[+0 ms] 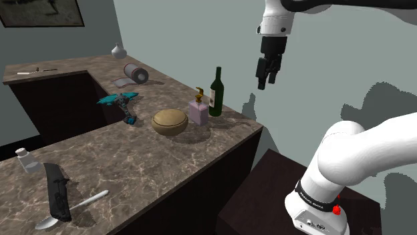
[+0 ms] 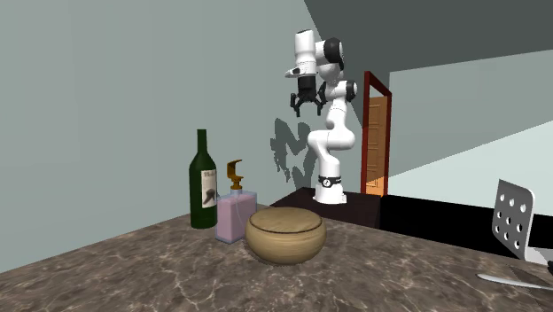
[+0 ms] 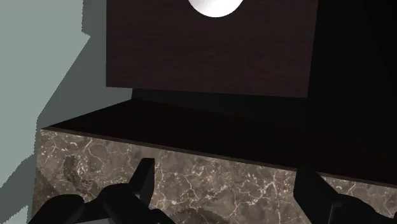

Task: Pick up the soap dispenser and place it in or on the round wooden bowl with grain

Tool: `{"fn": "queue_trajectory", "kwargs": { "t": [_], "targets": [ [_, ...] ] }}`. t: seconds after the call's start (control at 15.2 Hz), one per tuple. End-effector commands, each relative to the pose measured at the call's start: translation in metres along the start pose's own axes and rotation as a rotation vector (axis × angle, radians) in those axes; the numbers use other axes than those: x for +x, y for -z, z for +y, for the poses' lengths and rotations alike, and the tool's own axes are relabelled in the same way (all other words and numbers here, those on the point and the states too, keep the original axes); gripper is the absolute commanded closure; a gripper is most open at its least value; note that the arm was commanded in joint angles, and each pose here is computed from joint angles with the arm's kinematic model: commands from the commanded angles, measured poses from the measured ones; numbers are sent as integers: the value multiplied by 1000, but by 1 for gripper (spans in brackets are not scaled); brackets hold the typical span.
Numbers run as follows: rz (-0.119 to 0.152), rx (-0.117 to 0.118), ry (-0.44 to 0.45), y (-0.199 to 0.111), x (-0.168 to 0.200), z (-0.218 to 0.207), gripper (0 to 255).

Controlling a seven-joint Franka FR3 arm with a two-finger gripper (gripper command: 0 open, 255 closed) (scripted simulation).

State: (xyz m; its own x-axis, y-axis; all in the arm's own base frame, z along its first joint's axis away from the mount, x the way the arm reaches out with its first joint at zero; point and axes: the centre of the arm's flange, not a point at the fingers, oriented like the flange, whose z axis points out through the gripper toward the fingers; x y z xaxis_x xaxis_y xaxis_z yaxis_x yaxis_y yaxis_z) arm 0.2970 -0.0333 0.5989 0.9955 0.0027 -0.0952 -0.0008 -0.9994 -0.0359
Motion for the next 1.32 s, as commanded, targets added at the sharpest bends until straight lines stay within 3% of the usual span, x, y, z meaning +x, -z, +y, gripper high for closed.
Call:
{"fn": "queue_trajectory", "kwargs": {
  "t": [0.0, 1.25],
  "targets": [
    [0, 0, 0, 0, 0, 0, 0],
    [195, -20, -67, -132, 180, 39, 0]
  ]
}}
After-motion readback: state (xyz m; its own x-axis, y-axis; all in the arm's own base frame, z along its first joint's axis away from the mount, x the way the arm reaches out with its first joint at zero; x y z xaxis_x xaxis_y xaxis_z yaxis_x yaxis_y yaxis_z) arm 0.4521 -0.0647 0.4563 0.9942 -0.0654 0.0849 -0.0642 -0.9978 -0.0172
